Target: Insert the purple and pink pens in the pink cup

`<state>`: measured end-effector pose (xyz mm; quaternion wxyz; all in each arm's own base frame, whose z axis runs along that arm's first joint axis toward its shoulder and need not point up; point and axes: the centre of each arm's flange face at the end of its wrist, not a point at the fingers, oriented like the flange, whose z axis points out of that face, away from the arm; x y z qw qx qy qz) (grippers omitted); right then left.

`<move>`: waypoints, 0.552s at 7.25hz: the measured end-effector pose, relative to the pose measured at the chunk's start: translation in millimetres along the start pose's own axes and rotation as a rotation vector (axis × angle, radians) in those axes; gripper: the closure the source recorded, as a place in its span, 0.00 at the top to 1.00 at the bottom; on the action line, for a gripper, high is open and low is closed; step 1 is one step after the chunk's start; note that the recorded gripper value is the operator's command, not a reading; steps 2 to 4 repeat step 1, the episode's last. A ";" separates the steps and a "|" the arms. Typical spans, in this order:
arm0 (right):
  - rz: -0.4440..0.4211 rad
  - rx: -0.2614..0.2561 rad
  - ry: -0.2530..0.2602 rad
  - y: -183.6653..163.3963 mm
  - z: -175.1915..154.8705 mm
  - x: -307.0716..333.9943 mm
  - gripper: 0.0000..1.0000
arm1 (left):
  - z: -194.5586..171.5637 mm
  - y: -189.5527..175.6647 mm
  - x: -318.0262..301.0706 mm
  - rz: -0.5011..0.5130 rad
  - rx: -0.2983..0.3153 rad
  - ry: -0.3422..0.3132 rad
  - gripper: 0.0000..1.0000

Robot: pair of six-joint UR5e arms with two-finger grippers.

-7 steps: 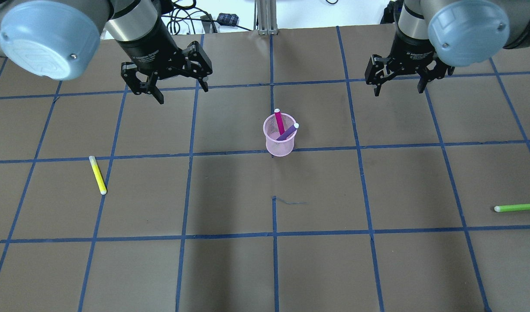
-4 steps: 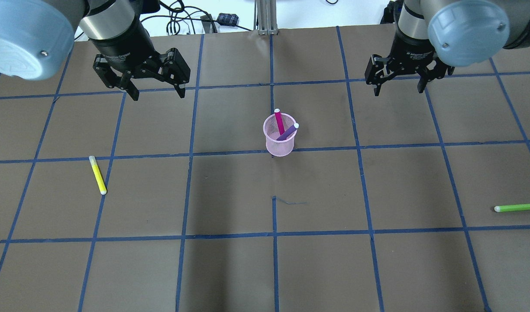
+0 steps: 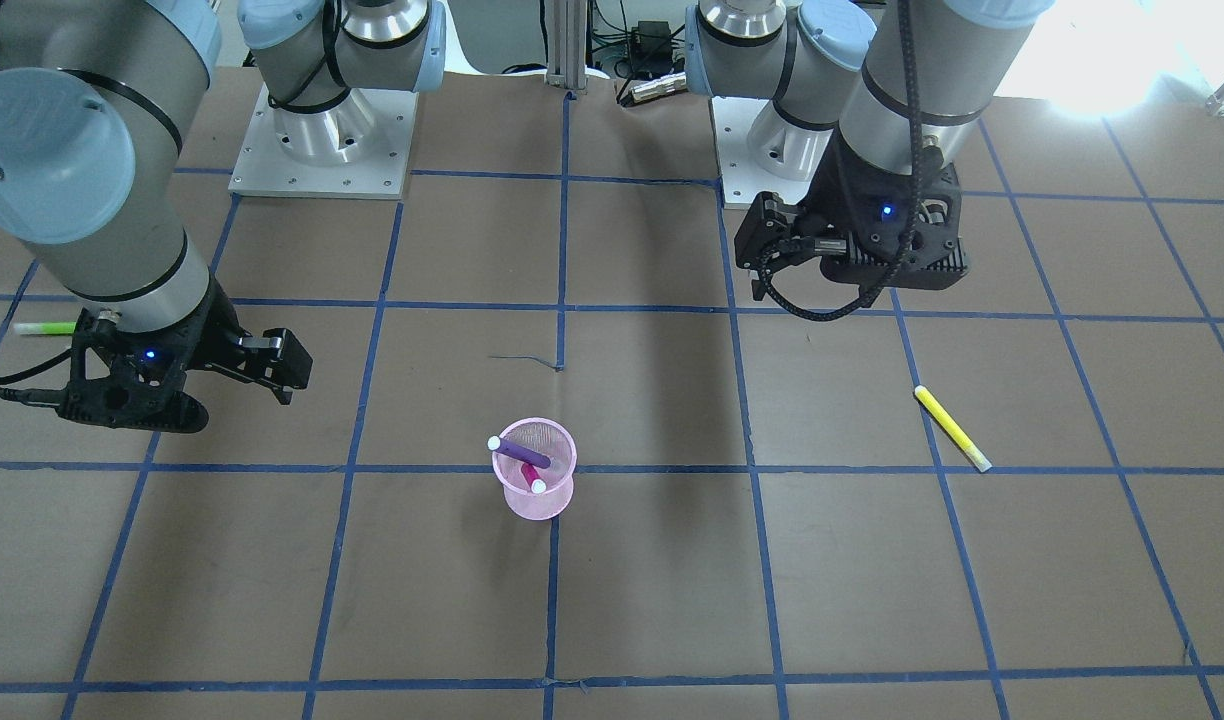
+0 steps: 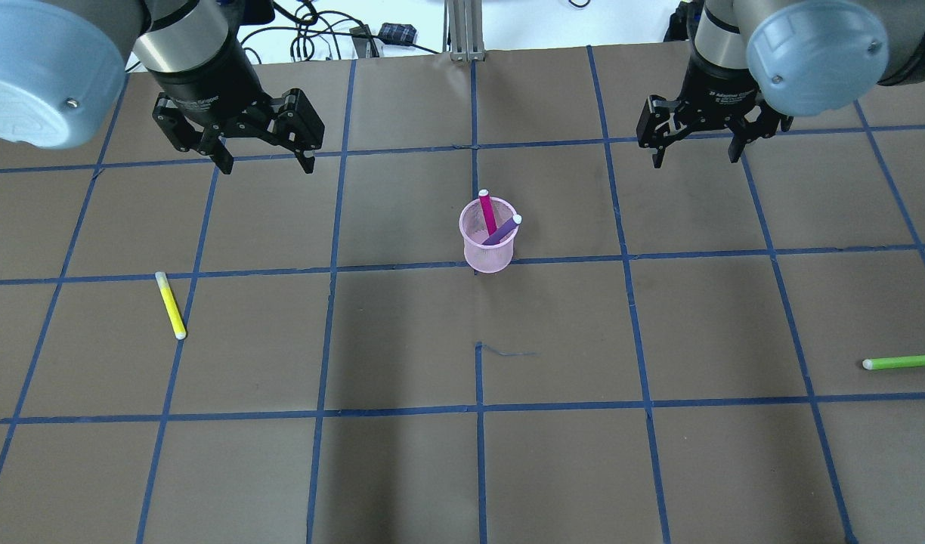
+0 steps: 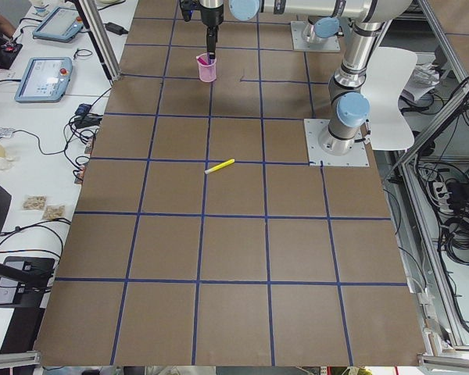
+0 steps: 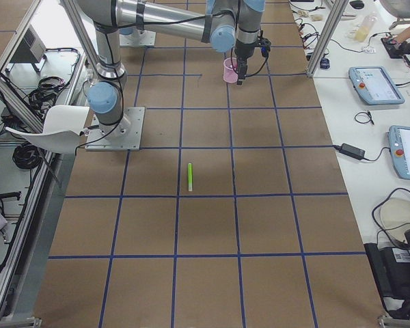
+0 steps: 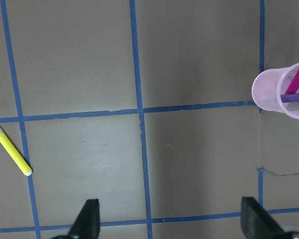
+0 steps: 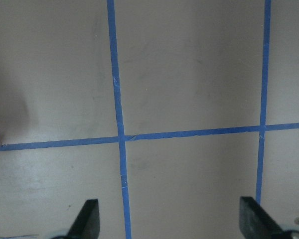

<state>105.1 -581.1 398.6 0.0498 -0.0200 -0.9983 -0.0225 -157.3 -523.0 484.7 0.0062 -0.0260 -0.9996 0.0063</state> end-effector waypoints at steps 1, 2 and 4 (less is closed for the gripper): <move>0.000 0.000 0.000 0.0 0.0 0.0 1.00 | -0.2 -0.2 -0.4 -0.001 0.003 0.000 1.00; 0.000 0.000 0.000 0.0 0.0 0.0 1.00 | -0.2 -0.2 -0.4 -0.001 0.003 0.000 1.00; 0.000 0.000 0.000 0.0 0.0 0.0 1.00 | -0.2 -0.2 -0.4 -0.001 0.003 0.000 1.00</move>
